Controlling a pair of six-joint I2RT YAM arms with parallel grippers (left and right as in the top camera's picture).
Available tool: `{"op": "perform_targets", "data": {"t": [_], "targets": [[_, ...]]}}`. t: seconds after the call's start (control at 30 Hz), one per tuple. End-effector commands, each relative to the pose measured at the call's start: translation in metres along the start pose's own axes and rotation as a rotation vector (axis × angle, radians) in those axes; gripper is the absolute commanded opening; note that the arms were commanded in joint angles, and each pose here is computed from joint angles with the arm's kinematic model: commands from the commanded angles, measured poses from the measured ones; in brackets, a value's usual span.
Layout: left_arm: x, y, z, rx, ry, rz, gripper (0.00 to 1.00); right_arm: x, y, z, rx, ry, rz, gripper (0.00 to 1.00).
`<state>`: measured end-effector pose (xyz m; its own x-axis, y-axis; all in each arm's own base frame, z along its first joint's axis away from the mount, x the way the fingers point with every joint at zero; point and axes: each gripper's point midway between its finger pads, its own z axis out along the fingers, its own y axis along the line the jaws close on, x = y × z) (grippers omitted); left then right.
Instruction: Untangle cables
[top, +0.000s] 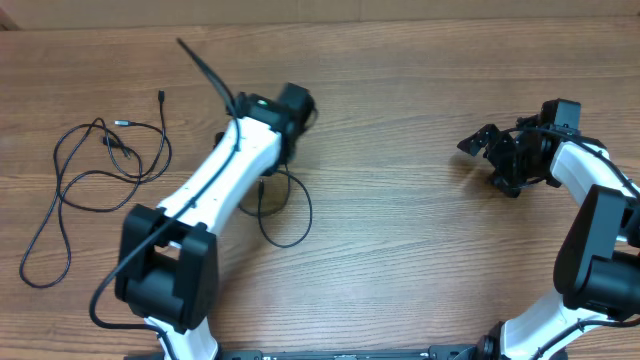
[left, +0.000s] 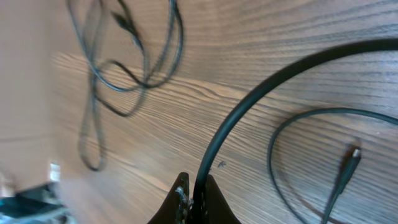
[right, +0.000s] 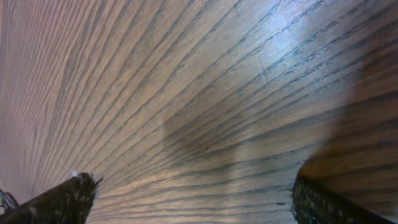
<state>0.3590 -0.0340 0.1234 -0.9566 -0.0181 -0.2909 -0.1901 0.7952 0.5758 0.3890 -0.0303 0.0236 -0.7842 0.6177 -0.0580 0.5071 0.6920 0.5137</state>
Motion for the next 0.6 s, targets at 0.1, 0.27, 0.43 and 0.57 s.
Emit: {"op": "perform_targets", "data": {"t": [0.1,0.27,0.43,0.57], "targets": [[0.031,-0.049,-0.004,0.539,0.272,0.065,0.04,0.004,-0.007,0.005,0.017,0.012,0.016,1.0],[0.056,-0.056,0.0,0.578,0.361,0.09,0.04,0.004,-0.007,0.005,0.017,0.012,0.016,1.0],[0.078,-0.067,0.014,0.572,0.395,0.109,0.1,0.004,-0.007,0.005,0.017,0.012,0.016,1.0],[0.081,-0.077,0.027,0.577,0.376,0.082,0.31,0.004,-0.007,0.005,0.017,0.012,0.016,1.0]]}}
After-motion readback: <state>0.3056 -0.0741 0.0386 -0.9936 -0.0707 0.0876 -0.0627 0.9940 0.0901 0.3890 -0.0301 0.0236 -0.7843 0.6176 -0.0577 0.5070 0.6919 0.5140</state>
